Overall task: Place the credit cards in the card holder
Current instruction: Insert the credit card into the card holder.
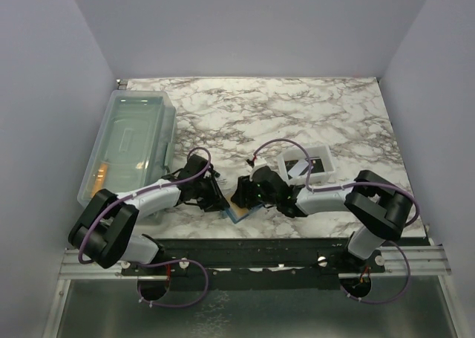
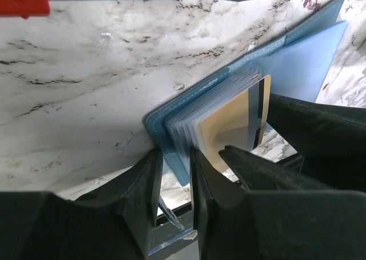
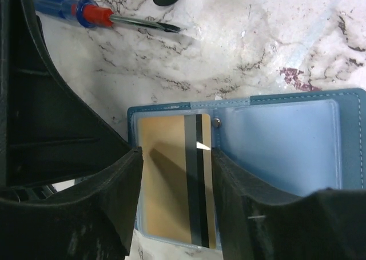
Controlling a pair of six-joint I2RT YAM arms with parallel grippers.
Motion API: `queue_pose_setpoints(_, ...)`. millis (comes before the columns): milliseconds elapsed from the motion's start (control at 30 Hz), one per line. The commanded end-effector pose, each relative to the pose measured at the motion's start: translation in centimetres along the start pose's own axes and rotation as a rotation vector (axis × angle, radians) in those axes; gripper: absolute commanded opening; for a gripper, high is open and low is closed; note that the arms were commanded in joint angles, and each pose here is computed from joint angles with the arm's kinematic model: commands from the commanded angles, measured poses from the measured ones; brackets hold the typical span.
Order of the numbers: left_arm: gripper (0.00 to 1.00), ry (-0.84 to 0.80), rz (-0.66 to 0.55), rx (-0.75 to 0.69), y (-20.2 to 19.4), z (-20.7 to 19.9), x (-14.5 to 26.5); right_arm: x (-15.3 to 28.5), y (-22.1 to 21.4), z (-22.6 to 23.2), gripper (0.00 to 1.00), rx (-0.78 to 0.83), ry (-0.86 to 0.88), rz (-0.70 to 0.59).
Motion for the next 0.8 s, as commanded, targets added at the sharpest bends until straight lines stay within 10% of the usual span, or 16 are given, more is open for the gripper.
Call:
queue_pose_setpoints(0, 0.33, 0.131, -0.016, -0.024, -0.5, 3.1, -1.0, 1.4, -1.6, -1.2, 0.57, 0.024, -0.098, 0.046)
queue_pose_setpoints(767, 0.36, 0.09, -0.031, -0.037, -0.1, 2.2, -0.3, 2.0, -0.3, 2.0, 0.59, -0.119, -0.17, 0.033)
Point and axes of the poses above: each gripper's point midway between its finger pads, its own x axis back along the fingers, its own z axis along the line the jaws close on, y = z × x, the point moved 3 cm from there along x, back along the fingers, and after that the axes turned 10 degrees about -x, right-handed, at the moved point
